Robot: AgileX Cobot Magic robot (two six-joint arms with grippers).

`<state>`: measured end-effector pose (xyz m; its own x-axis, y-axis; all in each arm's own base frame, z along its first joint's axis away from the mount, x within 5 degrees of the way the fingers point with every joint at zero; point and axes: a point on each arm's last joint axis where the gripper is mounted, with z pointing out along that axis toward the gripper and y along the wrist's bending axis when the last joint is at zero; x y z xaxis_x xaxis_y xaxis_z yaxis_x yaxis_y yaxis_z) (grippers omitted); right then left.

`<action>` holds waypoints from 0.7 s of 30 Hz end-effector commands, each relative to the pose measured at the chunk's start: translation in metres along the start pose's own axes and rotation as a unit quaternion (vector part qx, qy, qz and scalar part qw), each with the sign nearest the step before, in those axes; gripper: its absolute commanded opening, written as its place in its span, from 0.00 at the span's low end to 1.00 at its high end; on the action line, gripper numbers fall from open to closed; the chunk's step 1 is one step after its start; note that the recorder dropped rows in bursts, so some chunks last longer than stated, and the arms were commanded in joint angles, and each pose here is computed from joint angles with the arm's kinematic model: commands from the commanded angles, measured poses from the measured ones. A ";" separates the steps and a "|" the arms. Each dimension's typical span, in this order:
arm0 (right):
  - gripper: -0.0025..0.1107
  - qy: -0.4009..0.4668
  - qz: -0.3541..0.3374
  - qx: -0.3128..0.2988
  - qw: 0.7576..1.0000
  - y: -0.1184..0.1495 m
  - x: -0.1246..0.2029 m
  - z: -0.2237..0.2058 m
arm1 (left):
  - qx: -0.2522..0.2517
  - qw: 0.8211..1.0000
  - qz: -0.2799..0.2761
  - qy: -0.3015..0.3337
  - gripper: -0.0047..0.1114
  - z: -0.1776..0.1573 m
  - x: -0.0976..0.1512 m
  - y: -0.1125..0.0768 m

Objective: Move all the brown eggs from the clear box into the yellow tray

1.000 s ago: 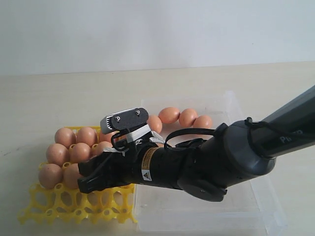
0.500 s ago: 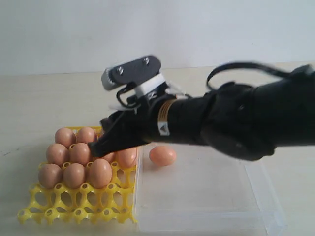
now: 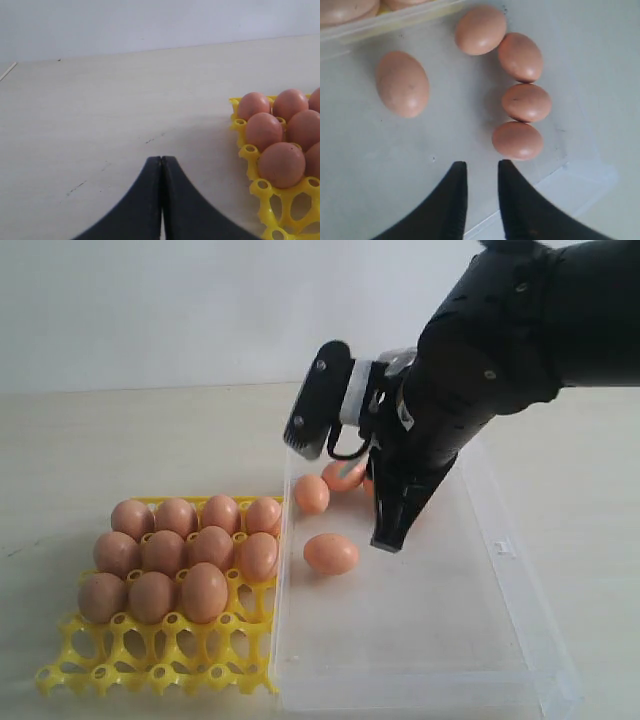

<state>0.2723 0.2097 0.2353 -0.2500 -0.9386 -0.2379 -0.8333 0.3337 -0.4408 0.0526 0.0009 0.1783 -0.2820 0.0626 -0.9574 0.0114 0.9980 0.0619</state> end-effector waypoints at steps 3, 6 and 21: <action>0.50 0.015 -0.096 -0.042 0.994 0.012 -0.004 0.035 | -0.002 1.000 0.003 0.000 0.04 0.000 -0.001 0.000; 0.52 0.004 -0.066 -0.052 0.996 0.014 -0.011 0.045 | -0.002 1.000 0.003 0.000 0.04 0.000 -0.001 0.000; 0.64 0.003 -0.054 -0.101 0.993 0.027 -0.038 0.065 | -0.002 1.000 0.003 0.000 0.04 0.000 -0.001 0.000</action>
<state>0.2911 0.2513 0.1766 -0.1831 -0.9663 -0.1811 -0.9328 0.2289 -0.2782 0.0526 0.0009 0.1783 -0.2820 0.0626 -0.9574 0.0114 0.9980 0.0619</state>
